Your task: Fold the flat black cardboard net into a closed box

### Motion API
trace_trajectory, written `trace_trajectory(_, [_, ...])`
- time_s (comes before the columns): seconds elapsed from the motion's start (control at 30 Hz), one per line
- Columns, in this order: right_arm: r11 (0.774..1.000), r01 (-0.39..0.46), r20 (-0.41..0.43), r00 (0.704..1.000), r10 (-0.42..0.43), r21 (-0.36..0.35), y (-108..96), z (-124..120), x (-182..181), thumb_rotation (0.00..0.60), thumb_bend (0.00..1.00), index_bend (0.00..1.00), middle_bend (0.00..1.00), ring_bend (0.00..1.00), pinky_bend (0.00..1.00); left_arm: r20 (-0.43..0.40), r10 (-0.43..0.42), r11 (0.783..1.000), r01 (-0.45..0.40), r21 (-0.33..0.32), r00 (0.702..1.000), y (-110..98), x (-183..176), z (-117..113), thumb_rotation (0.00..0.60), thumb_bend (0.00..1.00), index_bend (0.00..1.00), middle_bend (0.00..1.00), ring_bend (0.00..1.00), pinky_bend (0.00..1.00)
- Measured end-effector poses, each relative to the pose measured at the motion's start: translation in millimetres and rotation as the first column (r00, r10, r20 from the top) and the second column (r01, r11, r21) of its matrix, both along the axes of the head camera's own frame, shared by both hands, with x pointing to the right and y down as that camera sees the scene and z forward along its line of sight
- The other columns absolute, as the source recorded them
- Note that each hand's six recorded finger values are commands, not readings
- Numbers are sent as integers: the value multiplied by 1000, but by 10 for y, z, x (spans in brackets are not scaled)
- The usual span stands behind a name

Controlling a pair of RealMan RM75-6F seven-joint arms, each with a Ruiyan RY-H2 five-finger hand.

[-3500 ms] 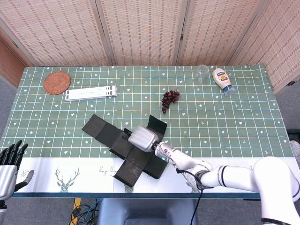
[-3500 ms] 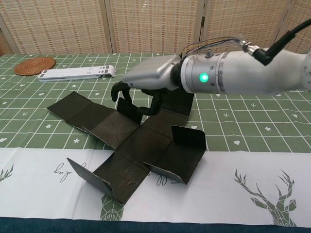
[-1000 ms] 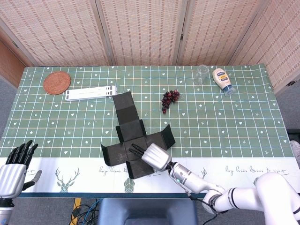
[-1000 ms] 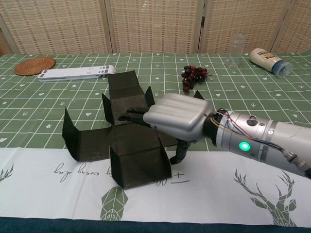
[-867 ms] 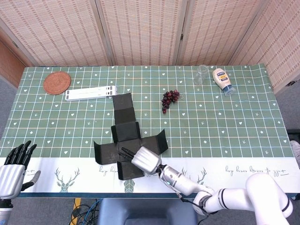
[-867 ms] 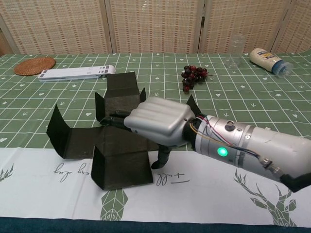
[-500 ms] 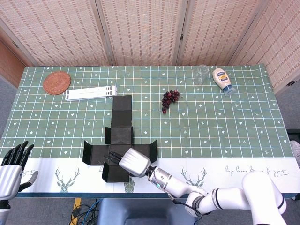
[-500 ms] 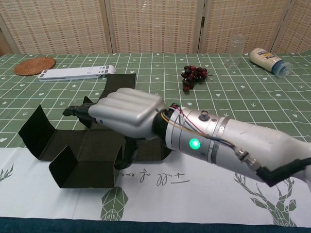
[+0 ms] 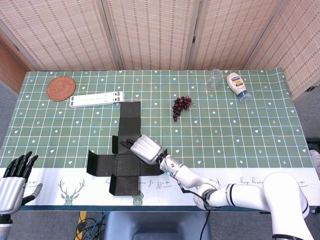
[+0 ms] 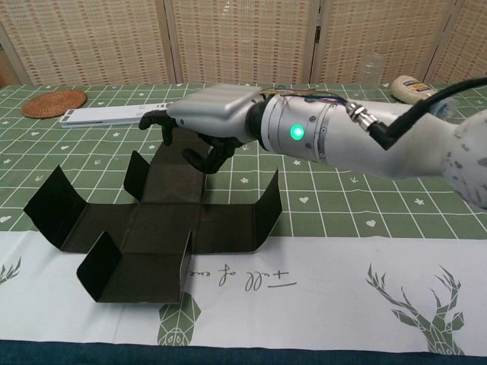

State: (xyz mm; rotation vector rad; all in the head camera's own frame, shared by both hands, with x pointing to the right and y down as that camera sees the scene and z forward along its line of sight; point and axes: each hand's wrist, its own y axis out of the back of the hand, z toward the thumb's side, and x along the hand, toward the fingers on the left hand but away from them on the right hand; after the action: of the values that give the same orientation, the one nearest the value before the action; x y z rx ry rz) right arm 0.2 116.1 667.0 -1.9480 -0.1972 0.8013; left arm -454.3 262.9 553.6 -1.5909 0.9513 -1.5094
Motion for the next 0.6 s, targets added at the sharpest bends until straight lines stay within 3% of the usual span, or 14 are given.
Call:
trace_trajectory(0.17, [1000, -17, -63, 998, 15, -19, -131, 131, -91, 600, 979, 132, 267, 843, 1000, 3, -6, 1000, 6, -1, 1000, 19, -13, -12, 600, 297, 49, 0, 23, 92])
trace_trajectory(0.6, [1000, 9, -225, 974, -14, -26, -178, 468, -140, 600, 1000, 156, 287, 843, 1000, 9, -19, 1000, 19, -6, 1000, 58, -65, -28, 600, 297, 49, 0, 23, 92])
